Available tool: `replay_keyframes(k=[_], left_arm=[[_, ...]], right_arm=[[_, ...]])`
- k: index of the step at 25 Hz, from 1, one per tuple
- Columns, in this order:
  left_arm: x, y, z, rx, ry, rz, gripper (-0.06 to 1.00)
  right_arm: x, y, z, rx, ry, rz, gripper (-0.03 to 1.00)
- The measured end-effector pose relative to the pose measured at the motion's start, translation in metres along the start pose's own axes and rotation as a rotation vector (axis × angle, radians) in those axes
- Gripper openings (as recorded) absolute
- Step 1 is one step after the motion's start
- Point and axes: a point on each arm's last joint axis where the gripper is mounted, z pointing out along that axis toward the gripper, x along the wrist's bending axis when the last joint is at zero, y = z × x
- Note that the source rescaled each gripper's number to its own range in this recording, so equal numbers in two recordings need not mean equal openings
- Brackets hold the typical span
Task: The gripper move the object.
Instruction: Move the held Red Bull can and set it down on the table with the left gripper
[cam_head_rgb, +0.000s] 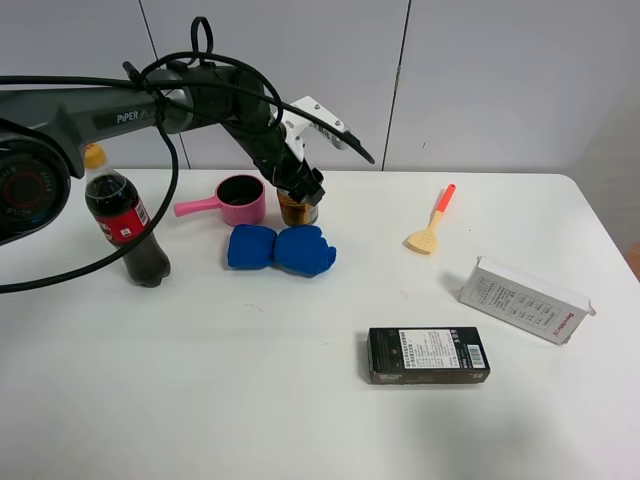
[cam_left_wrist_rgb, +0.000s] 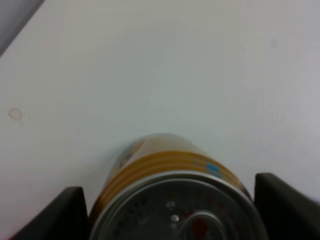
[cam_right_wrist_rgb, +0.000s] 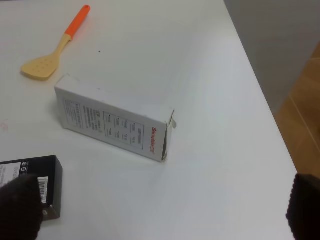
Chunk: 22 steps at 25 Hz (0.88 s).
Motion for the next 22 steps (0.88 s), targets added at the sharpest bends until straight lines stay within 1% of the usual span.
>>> replay_keyframes(k=[9,16,17,18,20,21,22], left_arm=[[0.000,-0.001,0.005,-0.008,-0.001,-0.012,0.00],[-0.005,0.002,0.005,-0.041,-0.061,-0.101,0.00],[-0.006,0.003,0.005,-0.046,-0.067,-0.110,0.05],[-0.005,0.004,0.005,-0.061,-0.065,-0.119,0.15],[-0.004,0.008,0.004,-0.097,-0.053,-0.132,0.43],[-0.003,0.009,0.004,-0.109,-0.045,-0.133,0.51],[-0.003,0.009,0.004,-0.116,-0.042,-0.134,0.55]], right_arm=[[0.000,0.000,0.000,0.000,0.000,0.000,1.00],[0.000,0.000,0.000,0.000,0.000,0.000,1.00],[0.000,0.000,0.000,0.000,0.000,0.000,1.00],[0.000,0.000,0.000,0.000,0.000,0.000,1.00],[0.000,0.000,0.000,0.000,0.000,0.000,1.00],[0.000,0.000,0.000,0.000,0.000,0.000,1.00],[0.000,0.000,0.000,0.000,0.000,0.000,1.00]])
